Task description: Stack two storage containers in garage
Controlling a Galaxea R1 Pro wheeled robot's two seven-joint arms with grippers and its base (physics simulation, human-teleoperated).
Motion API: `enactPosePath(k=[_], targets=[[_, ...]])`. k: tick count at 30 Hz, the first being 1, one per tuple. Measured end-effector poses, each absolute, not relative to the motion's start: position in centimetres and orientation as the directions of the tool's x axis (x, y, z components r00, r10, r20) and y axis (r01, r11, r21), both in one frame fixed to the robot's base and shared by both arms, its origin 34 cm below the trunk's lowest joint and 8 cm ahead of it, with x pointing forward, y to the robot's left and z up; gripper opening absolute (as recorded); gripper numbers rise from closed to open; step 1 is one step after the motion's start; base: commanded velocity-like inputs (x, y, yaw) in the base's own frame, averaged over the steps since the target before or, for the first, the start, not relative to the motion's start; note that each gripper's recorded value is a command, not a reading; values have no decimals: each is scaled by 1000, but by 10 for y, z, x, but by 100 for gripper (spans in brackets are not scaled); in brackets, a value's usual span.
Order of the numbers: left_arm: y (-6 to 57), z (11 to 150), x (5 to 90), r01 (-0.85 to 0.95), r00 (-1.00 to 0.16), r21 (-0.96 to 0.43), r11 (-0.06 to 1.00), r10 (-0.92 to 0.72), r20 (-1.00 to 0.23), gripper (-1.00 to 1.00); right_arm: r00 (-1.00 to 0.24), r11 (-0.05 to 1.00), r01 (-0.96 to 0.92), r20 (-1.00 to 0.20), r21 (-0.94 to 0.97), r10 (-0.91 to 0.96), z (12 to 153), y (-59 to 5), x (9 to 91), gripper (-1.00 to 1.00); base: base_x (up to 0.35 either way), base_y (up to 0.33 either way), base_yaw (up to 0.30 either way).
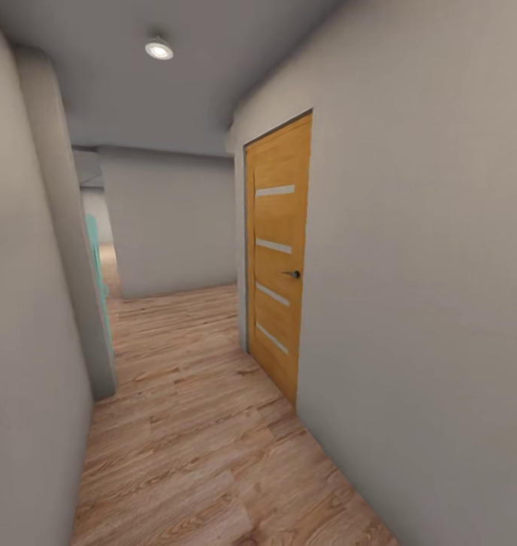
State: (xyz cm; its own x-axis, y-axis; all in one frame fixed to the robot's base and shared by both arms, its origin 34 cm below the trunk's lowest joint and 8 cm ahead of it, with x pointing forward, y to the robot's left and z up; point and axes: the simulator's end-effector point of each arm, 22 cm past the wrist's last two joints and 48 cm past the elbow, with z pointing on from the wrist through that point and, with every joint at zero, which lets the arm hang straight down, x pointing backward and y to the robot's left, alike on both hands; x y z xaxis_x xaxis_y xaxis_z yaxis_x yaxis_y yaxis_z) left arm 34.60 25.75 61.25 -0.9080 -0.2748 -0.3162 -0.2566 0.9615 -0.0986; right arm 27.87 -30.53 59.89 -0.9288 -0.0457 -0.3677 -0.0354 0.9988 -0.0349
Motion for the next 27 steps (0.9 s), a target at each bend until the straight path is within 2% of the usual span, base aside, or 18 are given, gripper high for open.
enactPosePath(k=[9, 27], targets=[[258, 612, 344, -263, -907, -98, 960, -281, -313, 100, -928, 999, -33, -371, -35, -44, 599, -305, 279, 100, 319, -44, 269], [257, 612, 344, -260, -908, -99, 960, -279, -313, 100, -928, 999, -32, -370, -36, -44, 599, -307, 279, 100, 300, -136, 269]])
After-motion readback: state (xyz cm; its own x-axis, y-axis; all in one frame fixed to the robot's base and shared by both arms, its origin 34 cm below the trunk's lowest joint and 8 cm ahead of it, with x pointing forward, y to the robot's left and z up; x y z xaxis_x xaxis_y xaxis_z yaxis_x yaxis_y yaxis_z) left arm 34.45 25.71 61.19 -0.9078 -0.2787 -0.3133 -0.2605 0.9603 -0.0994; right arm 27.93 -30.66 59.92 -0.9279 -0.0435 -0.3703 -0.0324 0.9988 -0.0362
